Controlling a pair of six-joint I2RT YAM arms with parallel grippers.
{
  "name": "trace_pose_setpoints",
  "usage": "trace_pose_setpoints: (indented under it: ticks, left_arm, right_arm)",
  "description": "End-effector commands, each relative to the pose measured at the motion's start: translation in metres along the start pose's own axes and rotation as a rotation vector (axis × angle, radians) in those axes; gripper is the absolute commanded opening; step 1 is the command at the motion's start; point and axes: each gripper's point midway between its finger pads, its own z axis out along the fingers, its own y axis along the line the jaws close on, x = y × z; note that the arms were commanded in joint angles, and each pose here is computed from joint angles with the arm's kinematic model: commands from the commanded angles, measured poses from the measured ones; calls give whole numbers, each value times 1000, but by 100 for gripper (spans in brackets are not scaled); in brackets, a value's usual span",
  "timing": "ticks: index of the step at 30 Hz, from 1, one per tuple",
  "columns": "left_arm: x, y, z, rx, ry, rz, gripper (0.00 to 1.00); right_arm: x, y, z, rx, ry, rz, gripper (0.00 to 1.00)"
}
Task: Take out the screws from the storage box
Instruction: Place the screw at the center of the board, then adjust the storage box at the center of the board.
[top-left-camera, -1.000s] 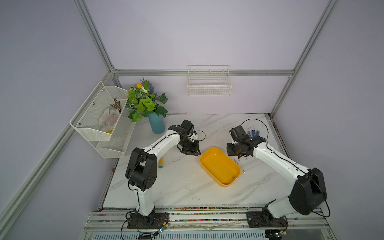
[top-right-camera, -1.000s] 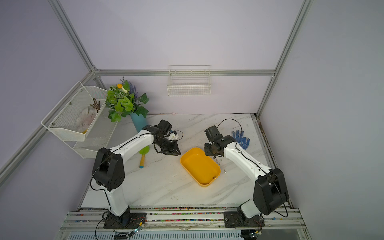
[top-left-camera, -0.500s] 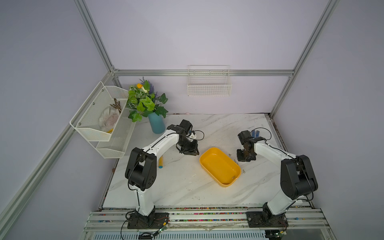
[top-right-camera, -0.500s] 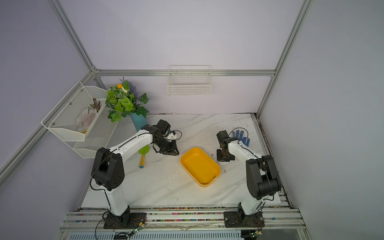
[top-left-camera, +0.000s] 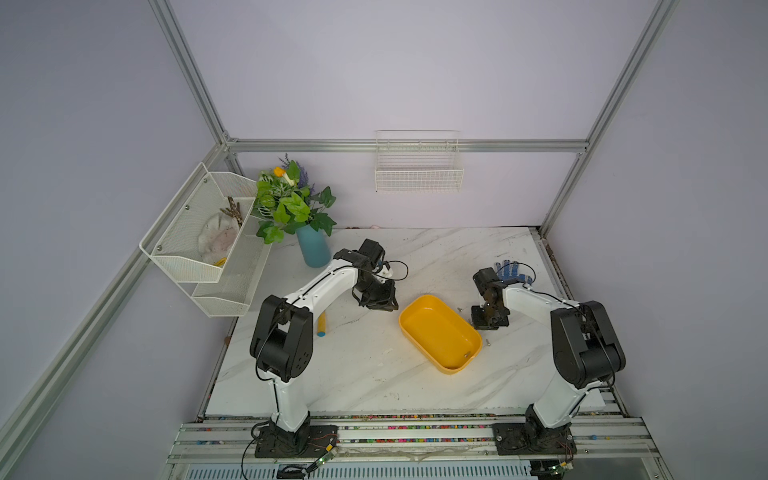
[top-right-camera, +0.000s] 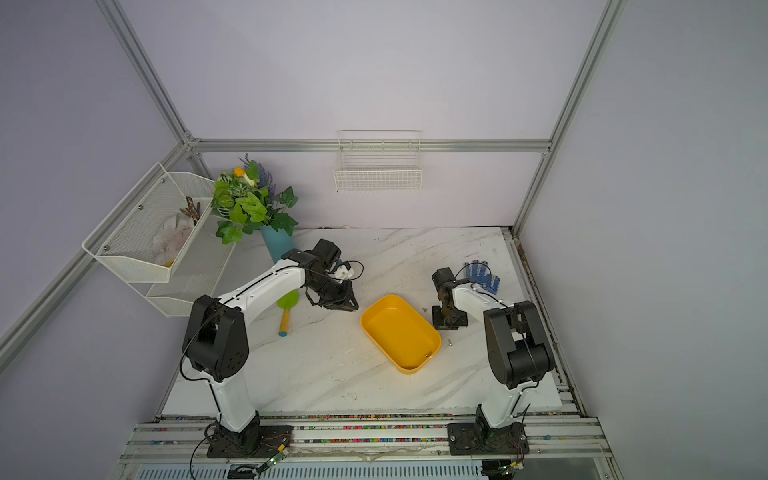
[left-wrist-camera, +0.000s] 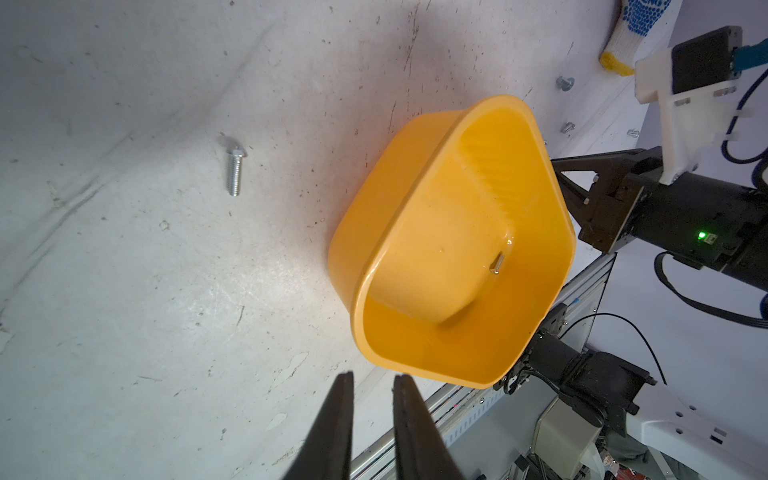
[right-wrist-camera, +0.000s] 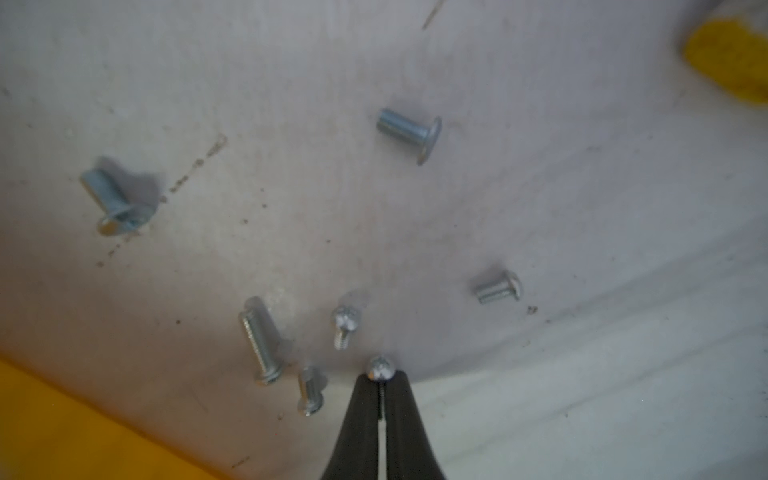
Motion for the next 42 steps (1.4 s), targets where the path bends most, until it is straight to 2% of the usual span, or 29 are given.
trace_pose_setpoints:
  ticks: [1, 10, 12, 18, 24, 26, 32, 35, 38, 42]
  left_arm:
    - [-6, -11, -13, 21, -34, 19, 23]
    - [-7, -12, -13, 28, -33, 17, 24]
    - [-7, -17, -15, 47, -33, 20, 23]
    - [-15, -16, -18, 26, -50, 29, 27]
    - [-34, -27, -23, 46, -88, 43, 31]
    - [-38, -24, -18, 38, -87, 45, 34]
    - [-58, -20, -5, 22, -116, 43, 36]
    - [-70, -25, 2, 55, -131, 47, 37]
    - [-73, -27, 14, 73, -112, 58, 39]
    - [-70, -26, 17, 57, -114, 88, 42]
  right_arm:
    - [1, 0, 4, -6, 0, -2, 0]
    - [-8, -1, -16, -11, -45, 10, 27]
    - [-10, -2, -22, -6, -54, 4, 29]
    - [-22, 3, -63, -56, -123, 22, 28]
    - [-18, 30, -118, -245, -145, -39, 32]
    - [-11, 48, -120, -326, -142, -59, 31]
    - [10, 94, -118, -402, -134, -112, 28]
    - [23, 113, -115, -394, -114, -138, 28]
    - [27, 107, -103, -335, -124, -105, 28]
    - [15, 89, -109, -246, -206, -76, 31]
